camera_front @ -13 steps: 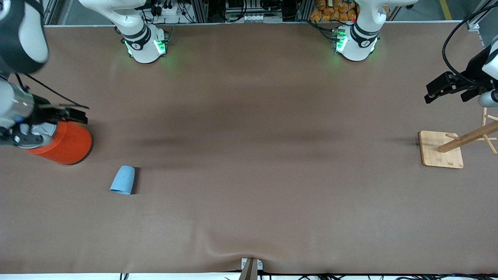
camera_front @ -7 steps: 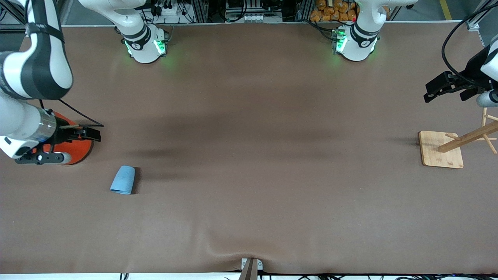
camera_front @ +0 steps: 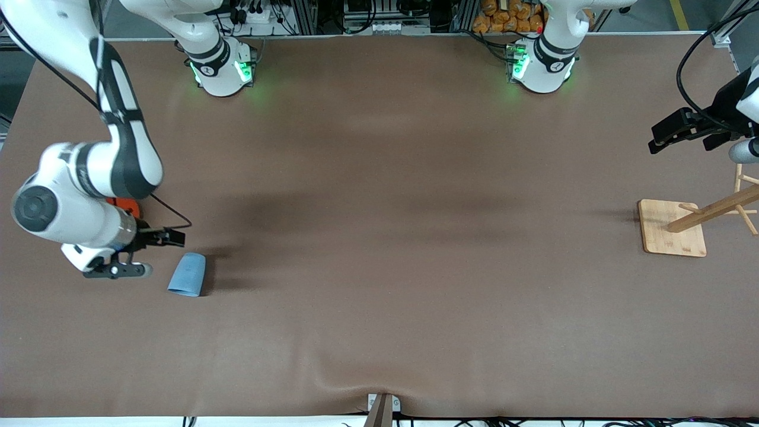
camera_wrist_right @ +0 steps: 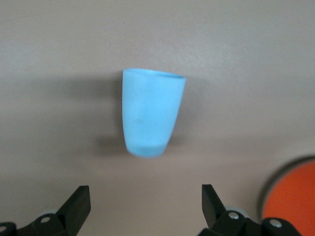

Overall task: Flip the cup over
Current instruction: 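Reach the right gripper past the red can to the blue cup, then close the right gripper on the blue cup lying on its side, then lift the blue cup and carry it toward the table center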

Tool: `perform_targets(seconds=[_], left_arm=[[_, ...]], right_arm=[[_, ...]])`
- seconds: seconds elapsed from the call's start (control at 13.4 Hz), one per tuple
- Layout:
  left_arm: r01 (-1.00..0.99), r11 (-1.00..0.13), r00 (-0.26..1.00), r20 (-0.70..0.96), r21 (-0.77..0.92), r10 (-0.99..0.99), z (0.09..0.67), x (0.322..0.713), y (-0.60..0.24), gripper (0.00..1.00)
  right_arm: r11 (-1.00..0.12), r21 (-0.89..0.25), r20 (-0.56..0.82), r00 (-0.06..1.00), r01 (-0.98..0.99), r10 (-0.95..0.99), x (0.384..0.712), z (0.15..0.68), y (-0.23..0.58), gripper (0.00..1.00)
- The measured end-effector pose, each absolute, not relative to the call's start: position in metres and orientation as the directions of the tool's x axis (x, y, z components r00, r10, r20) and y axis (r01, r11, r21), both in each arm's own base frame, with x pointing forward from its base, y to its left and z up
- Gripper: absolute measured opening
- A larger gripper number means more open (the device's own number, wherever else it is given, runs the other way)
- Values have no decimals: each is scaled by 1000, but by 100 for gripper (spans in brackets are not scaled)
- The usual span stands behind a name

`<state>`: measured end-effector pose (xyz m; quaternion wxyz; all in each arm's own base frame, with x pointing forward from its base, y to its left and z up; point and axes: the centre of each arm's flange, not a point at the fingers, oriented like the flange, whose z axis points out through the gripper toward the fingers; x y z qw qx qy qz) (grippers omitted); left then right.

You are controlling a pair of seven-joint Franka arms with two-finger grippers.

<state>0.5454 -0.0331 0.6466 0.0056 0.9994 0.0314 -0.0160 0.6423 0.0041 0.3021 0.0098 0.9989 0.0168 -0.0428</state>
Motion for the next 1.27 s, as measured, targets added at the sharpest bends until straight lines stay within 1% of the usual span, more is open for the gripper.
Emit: perform_targets(seconds=[0.45,0.6,0.67,0.75,0.9,0.97,1.12,1.27], left_arm=[[63,-998,997,-39,10,62,646,545,-33,100],[63,-998,997,-38,10,62,647,544,-33,100],[63,-998,997,-39,10,62,647,544,-33,100],[63,-998,997,-39,13,62,647,544,-33,100],[62,-998,997,-41,21,61,646,544,-35,100],[62,-998,997,-41,22,61,646,544,-35,100],[62,-998,997,-42,23,61,646,544,-35,100],[62,-998,997,-42,23,61,646,544,-35,100]], right_arm=[[-995,37,25,995,93,94,665,220,5,100],[-995,37,32,995,90,91,666,200,3,100],[-996,33,30,996,86,87,666,195,4,93],[-996,29,31,996,84,84,667,195,4,83],[-993,27,32,992,119,119,669,198,6,81],[-986,27,31,986,163,163,669,198,7,81],[-944,24,36,944,328,329,671,202,16,81],[-851,11,65,849,525,524,675,214,46,81]])
